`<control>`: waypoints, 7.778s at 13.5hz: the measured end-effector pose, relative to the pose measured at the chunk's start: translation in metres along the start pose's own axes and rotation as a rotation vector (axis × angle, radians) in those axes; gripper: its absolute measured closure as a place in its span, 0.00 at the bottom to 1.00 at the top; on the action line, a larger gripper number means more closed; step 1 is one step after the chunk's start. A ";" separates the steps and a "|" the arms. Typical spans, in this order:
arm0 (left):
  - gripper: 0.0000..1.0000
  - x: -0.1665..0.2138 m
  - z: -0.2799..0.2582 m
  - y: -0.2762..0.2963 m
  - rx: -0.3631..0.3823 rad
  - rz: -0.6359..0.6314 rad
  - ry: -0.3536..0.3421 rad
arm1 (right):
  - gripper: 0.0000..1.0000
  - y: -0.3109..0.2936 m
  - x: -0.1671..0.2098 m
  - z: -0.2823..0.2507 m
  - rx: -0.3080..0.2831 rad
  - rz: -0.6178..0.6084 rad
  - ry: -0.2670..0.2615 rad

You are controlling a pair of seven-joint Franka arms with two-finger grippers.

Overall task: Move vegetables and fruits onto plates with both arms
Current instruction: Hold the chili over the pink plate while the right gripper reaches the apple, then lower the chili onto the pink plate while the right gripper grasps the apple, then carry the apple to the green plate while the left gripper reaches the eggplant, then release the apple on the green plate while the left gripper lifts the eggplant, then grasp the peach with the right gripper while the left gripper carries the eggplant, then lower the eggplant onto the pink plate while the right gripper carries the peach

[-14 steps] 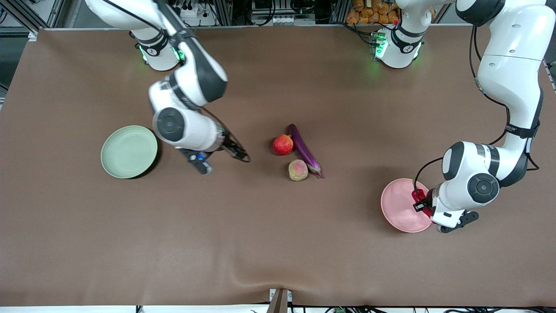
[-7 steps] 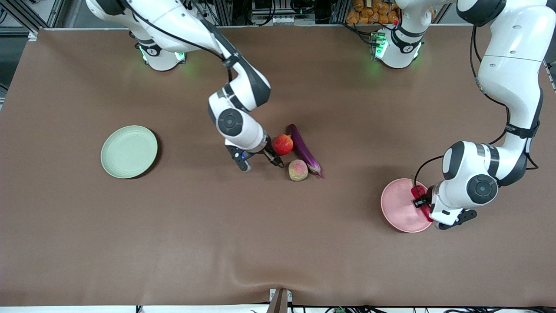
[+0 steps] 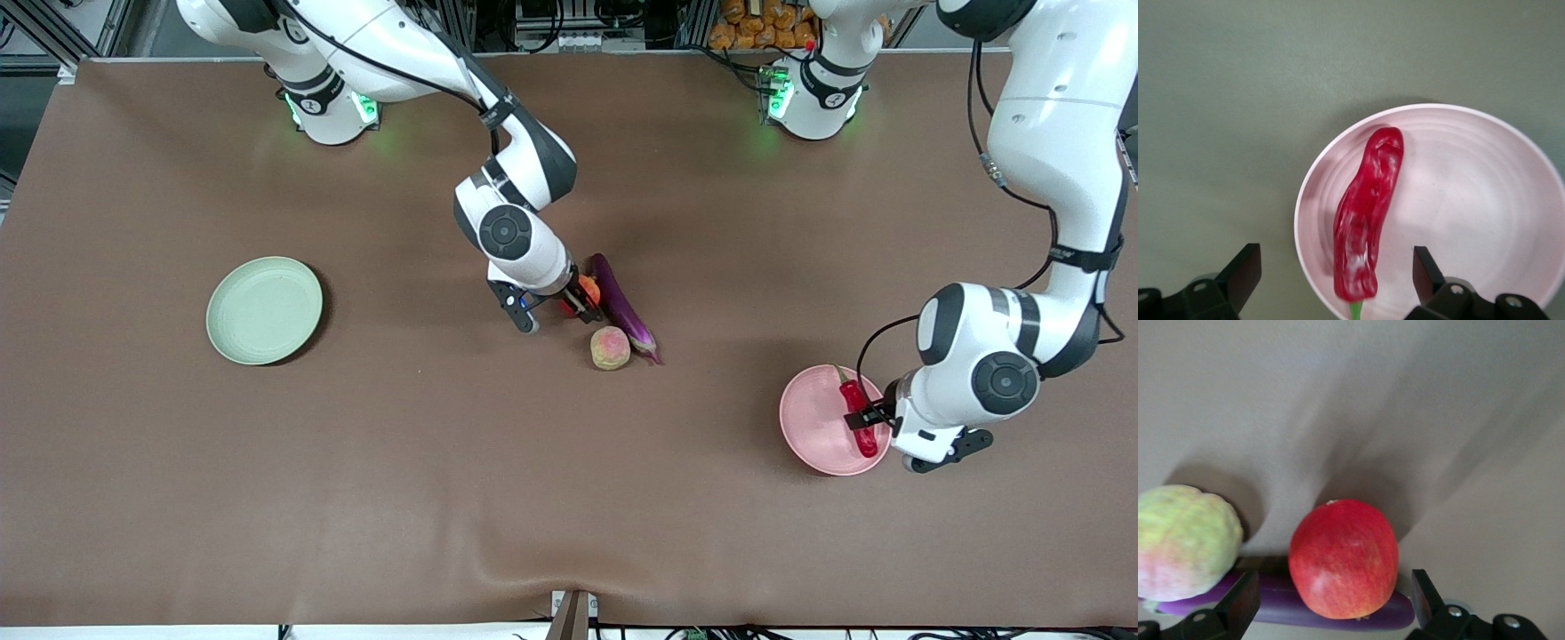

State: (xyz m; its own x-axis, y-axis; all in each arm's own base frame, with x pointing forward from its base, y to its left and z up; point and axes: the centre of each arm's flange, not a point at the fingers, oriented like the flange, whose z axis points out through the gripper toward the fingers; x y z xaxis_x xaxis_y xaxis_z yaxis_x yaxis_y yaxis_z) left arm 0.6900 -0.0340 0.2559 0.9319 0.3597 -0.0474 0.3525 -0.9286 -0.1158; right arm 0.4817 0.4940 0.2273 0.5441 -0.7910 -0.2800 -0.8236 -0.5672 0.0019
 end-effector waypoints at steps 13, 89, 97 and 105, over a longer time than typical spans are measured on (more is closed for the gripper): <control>0.00 -0.132 -0.004 0.162 -0.068 -0.195 -0.049 | 0.26 -0.003 0.129 -0.132 -0.250 -0.130 -0.038; 0.61 -0.072 0.023 0.037 -0.101 0.193 0.030 | 0.23 -0.055 0.159 -0.128 -0.055 -0.014 -0.083; 0.63 -0.063 0.035 0.046 -0.084 0.196 0.037 | 0.23 0.102 0.366 -0.185 -0.309 -0.446 -0.136; 0.04 -0.059 0.033 0.047 -0.081 0.193 0.046 | 0.23 0.259 0.487 -0.112 -0.219 -0.626 -0.152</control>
State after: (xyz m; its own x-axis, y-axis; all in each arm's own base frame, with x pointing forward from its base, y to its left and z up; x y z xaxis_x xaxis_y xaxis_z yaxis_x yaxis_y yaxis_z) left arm 0.6490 -0.0960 0.2207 0.9851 0.1713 -0.0155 0.1708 -0.9849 -0.0283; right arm 0.5513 -0.0644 0.1989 0.8658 -0.2668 -0.4232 -0.3008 -0.9536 -0.0142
